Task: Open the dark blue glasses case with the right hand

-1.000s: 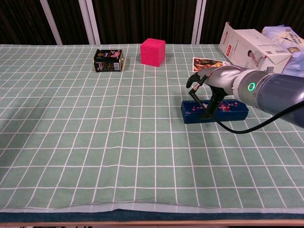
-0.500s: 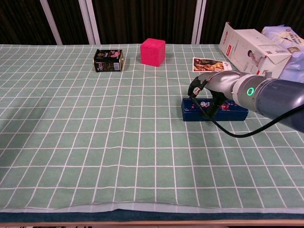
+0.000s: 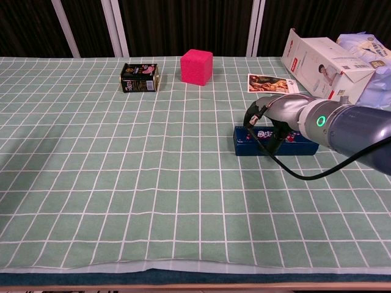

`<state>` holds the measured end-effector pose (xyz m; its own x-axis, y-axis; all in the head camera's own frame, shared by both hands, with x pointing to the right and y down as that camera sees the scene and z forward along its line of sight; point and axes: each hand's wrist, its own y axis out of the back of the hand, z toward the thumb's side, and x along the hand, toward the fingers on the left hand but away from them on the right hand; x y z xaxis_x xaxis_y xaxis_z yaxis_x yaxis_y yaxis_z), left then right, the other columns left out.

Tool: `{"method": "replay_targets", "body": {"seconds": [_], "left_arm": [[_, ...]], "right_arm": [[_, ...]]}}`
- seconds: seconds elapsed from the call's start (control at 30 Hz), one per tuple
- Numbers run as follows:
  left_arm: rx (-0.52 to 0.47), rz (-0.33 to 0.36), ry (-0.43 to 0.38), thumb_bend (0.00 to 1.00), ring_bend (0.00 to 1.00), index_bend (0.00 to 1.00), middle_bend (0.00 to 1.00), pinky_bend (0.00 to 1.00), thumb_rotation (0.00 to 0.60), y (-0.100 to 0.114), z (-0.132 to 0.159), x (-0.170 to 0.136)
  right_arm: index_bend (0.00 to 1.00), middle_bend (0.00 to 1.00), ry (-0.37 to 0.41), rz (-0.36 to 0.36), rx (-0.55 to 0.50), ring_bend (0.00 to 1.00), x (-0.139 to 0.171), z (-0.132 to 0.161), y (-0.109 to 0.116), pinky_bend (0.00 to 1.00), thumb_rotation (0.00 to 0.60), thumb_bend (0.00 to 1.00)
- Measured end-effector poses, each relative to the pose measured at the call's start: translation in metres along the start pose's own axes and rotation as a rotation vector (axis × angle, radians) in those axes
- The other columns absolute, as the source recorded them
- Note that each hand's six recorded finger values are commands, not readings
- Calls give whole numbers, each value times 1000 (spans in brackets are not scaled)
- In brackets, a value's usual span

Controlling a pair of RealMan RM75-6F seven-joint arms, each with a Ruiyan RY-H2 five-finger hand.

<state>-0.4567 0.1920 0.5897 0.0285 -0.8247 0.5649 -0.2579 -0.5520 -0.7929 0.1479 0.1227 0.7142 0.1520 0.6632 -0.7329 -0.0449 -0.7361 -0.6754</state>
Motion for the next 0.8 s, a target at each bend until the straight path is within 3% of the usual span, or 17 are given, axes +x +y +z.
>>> {"method": "replay_targets", "body": {"seconds": [0.8], "left_arm": [[-9, -4, 1, 0, 0, 0, 0, 0, 600, 0, 0, 0]], "right_arm": [[257, 0, -8, 5, -7, 0, 1, -1, -4, 227, 600, 551]]}}
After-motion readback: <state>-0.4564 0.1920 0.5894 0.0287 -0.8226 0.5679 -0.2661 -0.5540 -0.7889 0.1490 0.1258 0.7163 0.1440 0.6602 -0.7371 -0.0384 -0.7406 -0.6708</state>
